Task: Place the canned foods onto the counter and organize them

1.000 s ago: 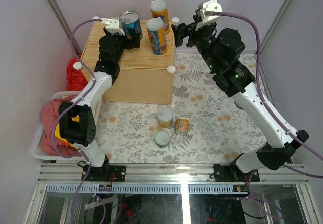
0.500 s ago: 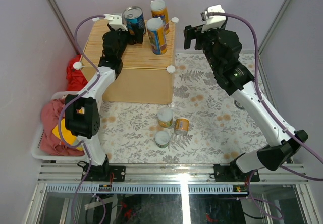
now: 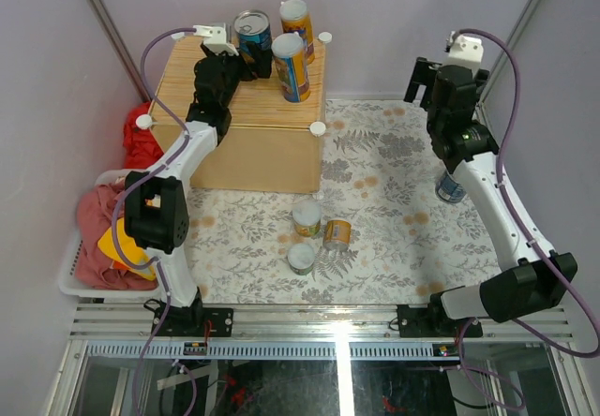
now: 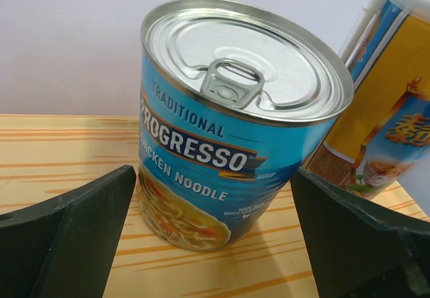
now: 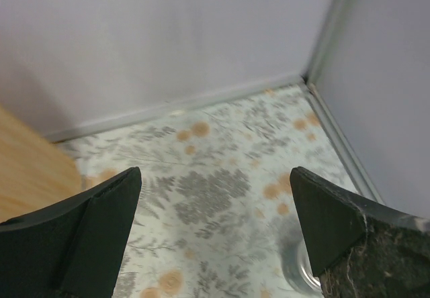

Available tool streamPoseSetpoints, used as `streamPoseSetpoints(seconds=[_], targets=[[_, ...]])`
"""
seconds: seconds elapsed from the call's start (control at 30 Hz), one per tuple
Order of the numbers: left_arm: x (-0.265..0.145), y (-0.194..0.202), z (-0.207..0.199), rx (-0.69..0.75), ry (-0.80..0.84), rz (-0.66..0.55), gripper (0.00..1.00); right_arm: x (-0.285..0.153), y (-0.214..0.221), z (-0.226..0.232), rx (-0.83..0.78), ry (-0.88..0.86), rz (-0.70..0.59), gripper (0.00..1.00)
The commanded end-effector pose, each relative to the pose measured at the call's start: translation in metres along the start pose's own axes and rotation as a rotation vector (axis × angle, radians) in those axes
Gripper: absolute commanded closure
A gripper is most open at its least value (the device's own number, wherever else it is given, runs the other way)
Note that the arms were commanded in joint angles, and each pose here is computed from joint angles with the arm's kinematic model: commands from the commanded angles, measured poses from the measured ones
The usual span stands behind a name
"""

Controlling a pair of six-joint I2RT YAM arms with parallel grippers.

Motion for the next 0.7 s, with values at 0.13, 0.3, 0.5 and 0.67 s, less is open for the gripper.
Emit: streamPoseSetpoints(seconds=[0.13, 0.3, 0.5, 0.67], targets=[[-0.012, -0.054, 0.001, -0.073, -0.056, -0.121, 0.0, -0.003, 0.043, -0.101, 0.19, 0.373, 0.061, 0.01], [-0.03, -0.076, 0.001, -0.114, -0.084, -0.143, 0.0, -0.005, 0.08, -0.139, 0.303, 0.52, 0.138, 0.01], [-0.054, -0.093, -0.002, -0.179, -0.104, -0.143, 0.0, -0.008, 0.115, -0.164, 0.343, 0.62, 0.238, 0.01], [-0.071, -0.097, -0.007, -0.233, -0.107, -0.121, 0.0, -0.007, 0.138, -0.172, 0.36, 0.65, 0.307, 0.01]])
Point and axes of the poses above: each gripper's point midway between its finger pads, its own x axis out along the fingers, its own z axis along the line the jaws close on, y = z × x, the point moved 1 cm from there along -x, back along the fingers, and after that the axes turned 9 degrees about x, right-handed, at the moved point
